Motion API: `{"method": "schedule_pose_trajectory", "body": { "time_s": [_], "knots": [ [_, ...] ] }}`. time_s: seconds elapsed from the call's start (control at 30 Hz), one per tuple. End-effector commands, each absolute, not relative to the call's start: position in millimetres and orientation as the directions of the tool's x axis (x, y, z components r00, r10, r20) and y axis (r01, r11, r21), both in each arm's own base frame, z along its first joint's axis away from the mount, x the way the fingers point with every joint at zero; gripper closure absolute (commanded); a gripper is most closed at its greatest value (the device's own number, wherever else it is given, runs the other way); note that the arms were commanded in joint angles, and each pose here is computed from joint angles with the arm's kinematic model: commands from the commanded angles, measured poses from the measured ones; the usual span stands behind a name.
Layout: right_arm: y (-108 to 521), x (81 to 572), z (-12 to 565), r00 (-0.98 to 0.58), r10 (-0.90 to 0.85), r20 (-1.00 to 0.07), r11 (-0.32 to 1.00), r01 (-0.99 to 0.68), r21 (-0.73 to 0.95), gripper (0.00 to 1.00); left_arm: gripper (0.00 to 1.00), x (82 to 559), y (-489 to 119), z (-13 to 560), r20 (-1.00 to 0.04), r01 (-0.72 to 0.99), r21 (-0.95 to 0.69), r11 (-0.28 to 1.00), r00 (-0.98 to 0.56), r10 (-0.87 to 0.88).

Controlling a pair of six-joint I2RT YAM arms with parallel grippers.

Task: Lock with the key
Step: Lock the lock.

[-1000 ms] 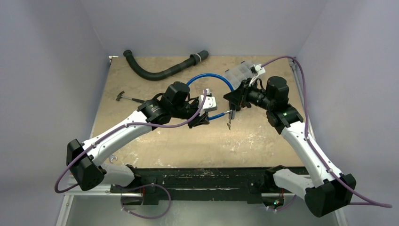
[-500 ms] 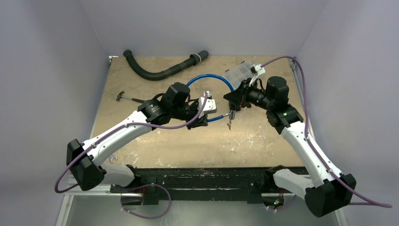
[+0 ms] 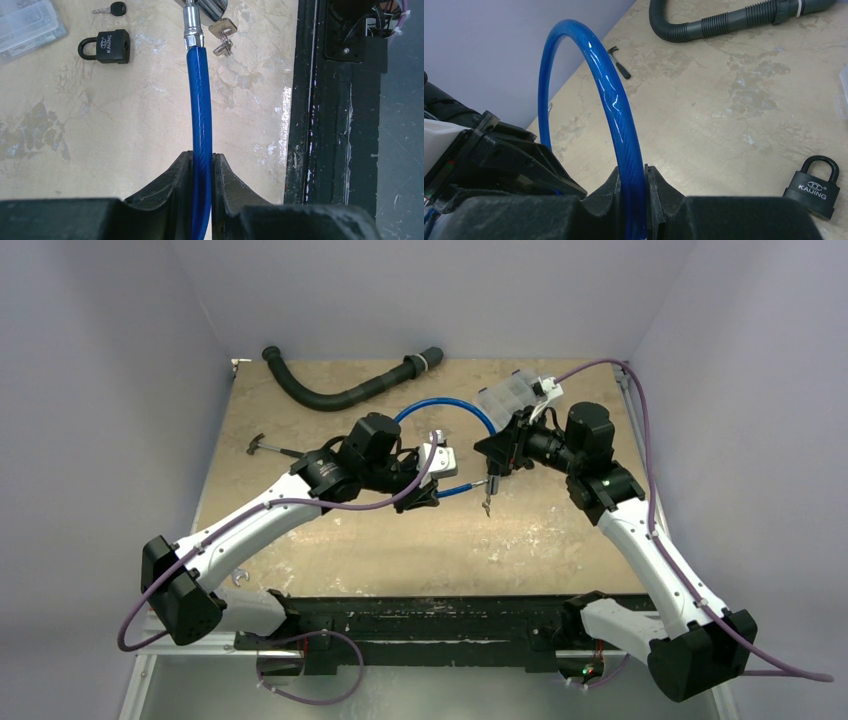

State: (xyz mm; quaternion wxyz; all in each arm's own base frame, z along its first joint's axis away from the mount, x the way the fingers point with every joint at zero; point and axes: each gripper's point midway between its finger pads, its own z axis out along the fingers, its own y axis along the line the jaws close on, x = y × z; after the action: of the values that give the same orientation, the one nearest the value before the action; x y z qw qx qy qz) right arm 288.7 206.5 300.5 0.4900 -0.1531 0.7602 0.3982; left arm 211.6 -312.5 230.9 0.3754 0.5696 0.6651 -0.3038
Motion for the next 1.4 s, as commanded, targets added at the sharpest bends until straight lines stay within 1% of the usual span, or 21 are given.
{"method": "schedule_pose_trajectory", "body": {
  "time_s": [0.0,0.2,0.33,0.47,0.6,0.73,1.07,1.17,1.27,1.37],
  "knots": [
    [201.2,294.1,336.1,-0.362,0.202,-0.910,0.648,-0.647,0.402,1.00,1.00,218.9,-314.8,242.3,-0.853,0.982,0.017,0.186,-0.083,0.515],
    [194.6,301.6,314.1,-0.388,0.185,-0.903,0.723,-0.569,0.392,1.00,1.00,230.0,-329.1,250.3,-0.839,0.977,-0.044,0.208,-0.149,0.524],
    [192.7,301.3,308.0,-0.379,0.162,-0.911,0.745,-0.559,0.365,1.00,1.00,233.3,-338.1,256.5,-0.833,0.971,-0.096,0.218,-0.198,0.517],
    [191.8,303.4,304.7,-0.386,0.180,-0.905,0.762,-0.527,0.376,1.00,1.00,232.1,-348.9,268.4,-0.854,0.964,-0.151,0.220,-0.239,0.462],
    [189.1,310.9,300.6,-0.419,0.253,-0.872,0.775,-0.452,0.442,1.00,1.00,231.5,-362.4,280.6,-0.880,0.950,-0.221,0.222,-0.292,0.374],
    [194.3,312.0,302.5,-0.438,0.293,-0.850,0.753,-0.441,0.487,1.00,1.00,234.2,-374.5,282.9,-0.876,0.930,-0.292,0.224,-0.355,0.328],
    [204.0,306.2,304.1,-0.477,0.343,-0.809,0.699,-0.446,0.559,1.00,1.00,255.0,-389.0,261.8,-0.868,0.901,-0.326,0.287,-0.405,0.287],
    [208.3,303.0,301.9,-0.494,0.338,-0.801,0.679,-0.461,0.571,1.00,1.00,258.2,-391.5,267.4,-0.885,0.904,-0.324,0.280,-0.394,0.249],
    [209.8,299.1,297.4,-0.503,0.318,-0.804,0.675,-0.476,0.564,1.00,1.00,261.2,-390.3,285.3,-0.913,0.911,-0.317,0.263,-0.368,0.175],
    [212.7,292.3,293.0,-0.514,0.300,-0.803,0.657,-0.500,0.565,1.00,1.00,270.3,-384.2,295.0,-0.932,0.913,-0.290,0.287,-0.338,0.132]
  ]
}}
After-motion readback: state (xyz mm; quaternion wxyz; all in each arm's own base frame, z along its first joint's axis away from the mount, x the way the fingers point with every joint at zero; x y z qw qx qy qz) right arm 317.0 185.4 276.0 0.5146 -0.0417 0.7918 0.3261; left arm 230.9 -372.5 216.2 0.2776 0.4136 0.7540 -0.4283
